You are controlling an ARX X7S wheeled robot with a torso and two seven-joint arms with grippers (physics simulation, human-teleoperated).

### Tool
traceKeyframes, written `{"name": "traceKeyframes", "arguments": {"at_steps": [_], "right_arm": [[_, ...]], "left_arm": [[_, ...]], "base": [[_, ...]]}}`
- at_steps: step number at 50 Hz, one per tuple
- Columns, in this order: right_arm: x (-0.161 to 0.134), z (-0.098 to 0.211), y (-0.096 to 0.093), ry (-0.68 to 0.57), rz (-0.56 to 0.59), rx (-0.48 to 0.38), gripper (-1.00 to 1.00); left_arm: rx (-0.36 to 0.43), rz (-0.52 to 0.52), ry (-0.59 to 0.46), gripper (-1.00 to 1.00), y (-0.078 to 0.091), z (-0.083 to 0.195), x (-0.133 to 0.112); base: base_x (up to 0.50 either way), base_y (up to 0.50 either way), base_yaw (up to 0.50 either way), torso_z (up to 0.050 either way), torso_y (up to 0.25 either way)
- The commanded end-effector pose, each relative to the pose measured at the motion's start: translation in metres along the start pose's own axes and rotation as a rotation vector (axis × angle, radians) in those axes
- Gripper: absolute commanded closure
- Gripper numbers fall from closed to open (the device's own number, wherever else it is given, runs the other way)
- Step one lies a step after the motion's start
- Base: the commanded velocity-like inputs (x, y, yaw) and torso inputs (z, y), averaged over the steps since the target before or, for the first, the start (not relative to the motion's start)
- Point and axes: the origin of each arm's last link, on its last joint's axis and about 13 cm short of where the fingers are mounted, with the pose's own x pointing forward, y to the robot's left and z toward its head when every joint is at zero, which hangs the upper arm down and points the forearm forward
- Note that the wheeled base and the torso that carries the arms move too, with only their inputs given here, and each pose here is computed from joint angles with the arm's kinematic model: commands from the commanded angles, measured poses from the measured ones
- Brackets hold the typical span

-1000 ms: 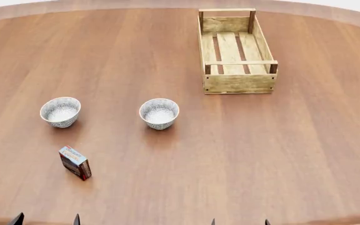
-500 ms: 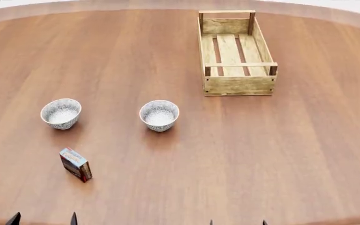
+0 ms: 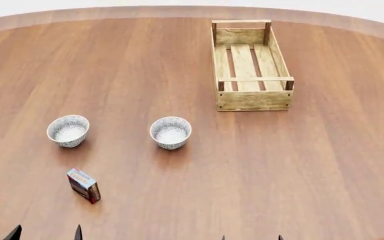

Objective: Stack the right bowl on the left bowl and place them in the tray.

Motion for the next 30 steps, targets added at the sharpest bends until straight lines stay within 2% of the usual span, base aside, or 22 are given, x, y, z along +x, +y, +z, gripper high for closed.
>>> {"name": "traceKeyframes", "arguments": {"at_steps": [1,13,16,20,21,23,24,27,30], "right_arm": [[0.001,0.002,-0.001,-0.009,0.0,0.002,-1.0],[0.001,0.002,-0.001,-0.009,0.002,0.002,-1.0],[0.0,0.004,-0.002,-0.02,-0.003,0.005,-1.0],[-0.002,0.02,-0.004,-0.159,-0.003,0.043,-1.0],[-0.005,0.033,-0.006,-0.276,-0.037,-0.01,-1.0],[-0.007,0.042,-0.006,-0.332,-0.02,0.013,-1.0],[-0.009,0.051,-0.007,-0.395,-0.033,0.005,-1.0],[-0.014,0.07,-0.01,-0.492,-0.043,0.071,-1.0],[-0.02,0.089,-0.013,-0.625,-0.071,0.037,-1.0]], "left_arm": [[-0.013,-0.002,-0.019,-1.0,0.0,0.002,0.0],[-0.014,-0.007,-0.011,-1.0,0.0,0.002,0.0],[0.007,0.012,-0.042,-1.0,0.0,0.005,-0.001],[-0.003,0.038,-0.22,-1.0,0.004,0.029,-0.004],[-0.008,0.061,-0.32,-1.0,0.007,0.043,-0.007],[0.008,0.066,-0.394,-1.0,0.008,0.053,-0.011],[0.005,0.075,-0.472,-1.0,0.008,0.063,-0.016],[0.031,0.086,-0.557,-1.0,0.01,0.077,-0.023],[0.038,0.111,-0.62,-1.0,0.012,0.09,-0.029]], "base": [[0.0,0.0,0.0,0.05,0.0],[0.0,0.0,0.0,0.05,0.0],[0.0,0.0,0.0,0.05,0.0],[0.0,0.0,0.0,0.001,0.0],[0.0,0.0,0.0,0.0,0.0],[0.0,0.0,0.0,0.0,0.0],[0.0,0.0,0.0,0.0,0.0],[0.0,0.0,0.0,0.0,0.0],[0.0,0.0,0.0,0.0,0.0]]}}
